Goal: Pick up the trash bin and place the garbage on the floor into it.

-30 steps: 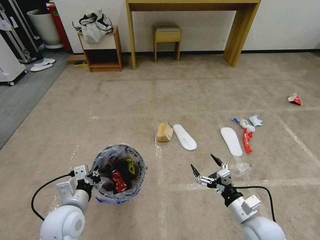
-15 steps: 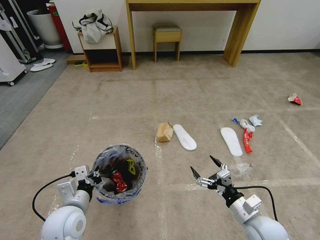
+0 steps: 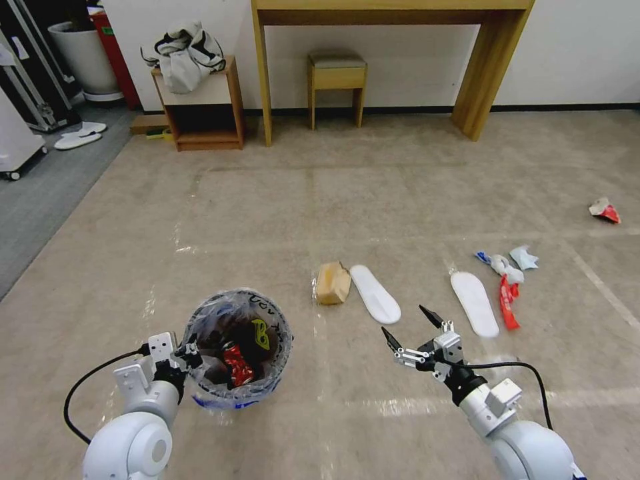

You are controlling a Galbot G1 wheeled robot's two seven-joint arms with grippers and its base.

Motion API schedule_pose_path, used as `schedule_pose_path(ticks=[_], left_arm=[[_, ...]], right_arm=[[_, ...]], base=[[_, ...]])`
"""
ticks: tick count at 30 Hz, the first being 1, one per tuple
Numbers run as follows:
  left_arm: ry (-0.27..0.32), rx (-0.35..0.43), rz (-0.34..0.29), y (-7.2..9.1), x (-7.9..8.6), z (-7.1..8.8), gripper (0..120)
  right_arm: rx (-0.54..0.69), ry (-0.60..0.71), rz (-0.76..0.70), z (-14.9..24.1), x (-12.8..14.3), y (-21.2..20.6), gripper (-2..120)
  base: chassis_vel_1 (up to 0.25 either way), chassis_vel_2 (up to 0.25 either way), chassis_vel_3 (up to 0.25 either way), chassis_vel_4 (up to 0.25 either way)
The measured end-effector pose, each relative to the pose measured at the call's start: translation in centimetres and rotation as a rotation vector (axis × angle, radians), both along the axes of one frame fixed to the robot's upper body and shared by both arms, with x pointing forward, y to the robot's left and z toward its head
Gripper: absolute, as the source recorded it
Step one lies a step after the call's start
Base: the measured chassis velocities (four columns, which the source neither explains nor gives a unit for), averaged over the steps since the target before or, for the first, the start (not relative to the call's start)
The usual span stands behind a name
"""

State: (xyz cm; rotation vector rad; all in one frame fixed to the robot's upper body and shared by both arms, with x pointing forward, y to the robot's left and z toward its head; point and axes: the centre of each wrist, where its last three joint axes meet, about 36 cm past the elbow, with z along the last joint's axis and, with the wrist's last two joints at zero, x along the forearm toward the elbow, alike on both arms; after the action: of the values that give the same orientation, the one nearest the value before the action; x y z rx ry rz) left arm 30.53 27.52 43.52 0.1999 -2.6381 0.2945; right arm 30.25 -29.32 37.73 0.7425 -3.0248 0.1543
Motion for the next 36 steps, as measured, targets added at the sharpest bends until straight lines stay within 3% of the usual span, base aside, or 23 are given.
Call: schedule_pose_path(ticks=[16, 36], left_arm=[[-0.003, 0.001, -0.001, -0.37, -0.32, 0.1, 1], [-0.004, 0.004, 0.006, -0.17, -0.25, -0.01, 1]], right_arm=[[-0.004, -0.008, 0.005, 0.07, -0.42, -0.12, 100], [-0.008, 0.001, 0.011, -0.23, 0.2, -0.17, 100]], base=[[-0.319, 0.306, 0.311, -0.309], [-0.003, -0.002, -0.005, -0.008]])
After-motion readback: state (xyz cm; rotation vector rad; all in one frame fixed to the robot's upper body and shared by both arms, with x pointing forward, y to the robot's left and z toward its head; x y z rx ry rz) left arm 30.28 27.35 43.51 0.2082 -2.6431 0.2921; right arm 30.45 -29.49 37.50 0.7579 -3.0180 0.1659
